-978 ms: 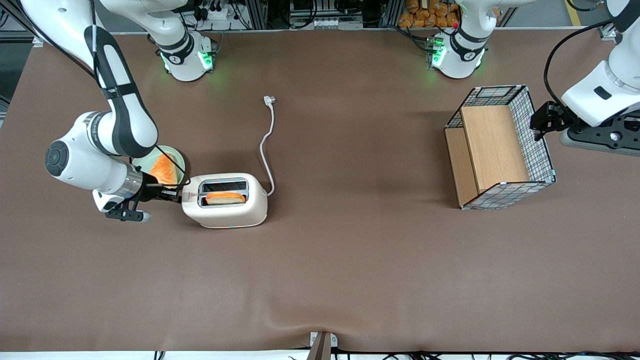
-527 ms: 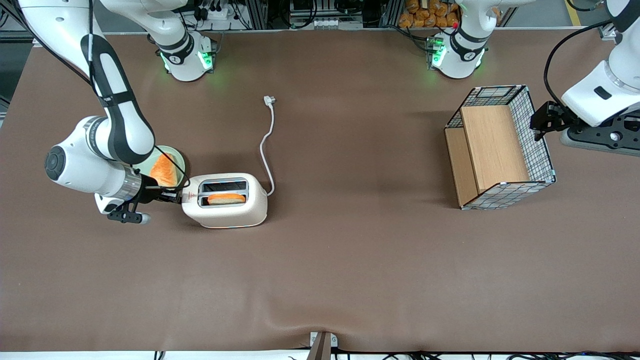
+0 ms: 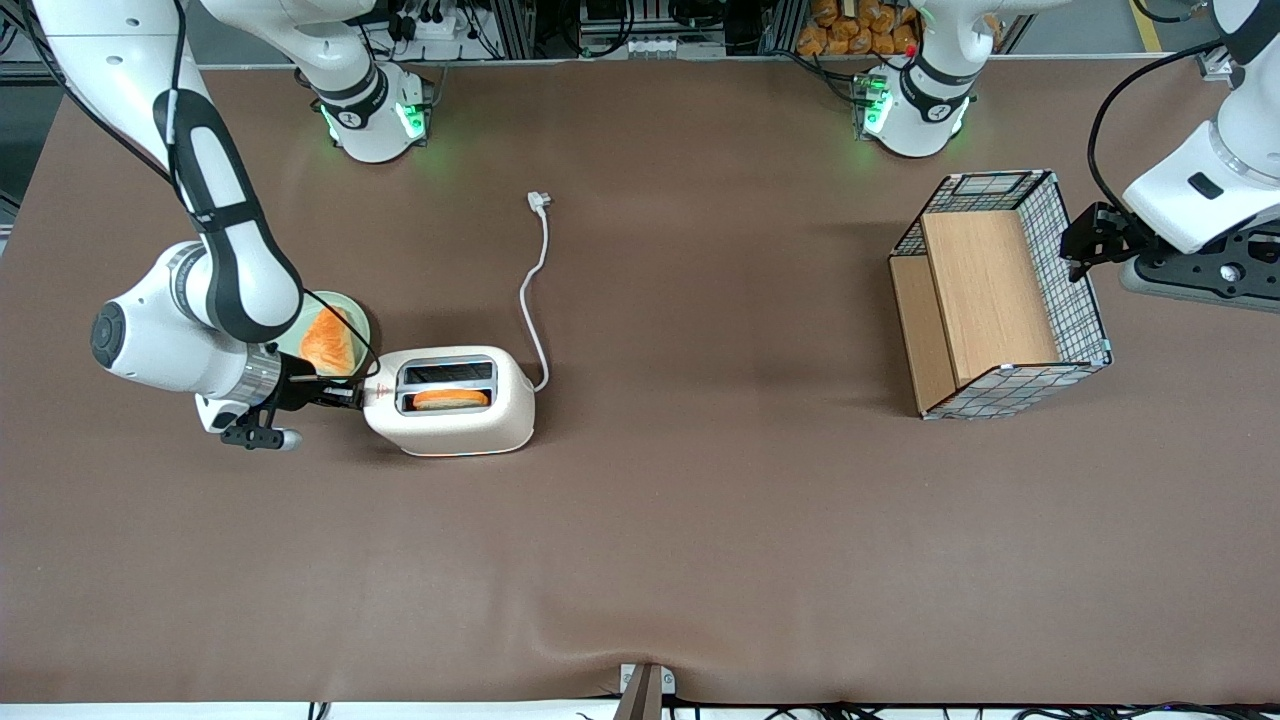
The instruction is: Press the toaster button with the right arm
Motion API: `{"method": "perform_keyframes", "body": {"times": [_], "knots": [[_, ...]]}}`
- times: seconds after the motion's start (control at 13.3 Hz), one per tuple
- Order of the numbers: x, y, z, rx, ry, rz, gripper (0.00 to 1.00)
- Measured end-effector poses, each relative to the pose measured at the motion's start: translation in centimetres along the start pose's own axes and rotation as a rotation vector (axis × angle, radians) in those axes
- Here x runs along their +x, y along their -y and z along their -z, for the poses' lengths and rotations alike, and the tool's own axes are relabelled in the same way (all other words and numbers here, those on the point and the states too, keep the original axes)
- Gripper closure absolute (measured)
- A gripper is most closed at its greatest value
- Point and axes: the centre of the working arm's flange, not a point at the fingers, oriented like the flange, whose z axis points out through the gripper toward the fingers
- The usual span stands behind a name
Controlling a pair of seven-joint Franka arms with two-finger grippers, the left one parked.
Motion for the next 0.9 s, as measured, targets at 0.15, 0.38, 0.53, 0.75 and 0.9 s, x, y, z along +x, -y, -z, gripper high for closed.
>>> {"method": "perform_keyframes", "body": {"times": [0.15,0.38,0.53,0.75,0.9], "knots": [[0.0,-0.1,0.0,0.002,0.0,-0.003,0.99],[0.1,-0.4,-0.1,0.024,-0.002,0.008,0.99],[0.1,-0.4,0.0,0.029,-0.003,0.013,0.99],[0.5,-0.2,0.9,0.044,0.019,0.018,0.99],[1.4,0.2,3.0,0.048,0.042,0.038,0.99]]}}
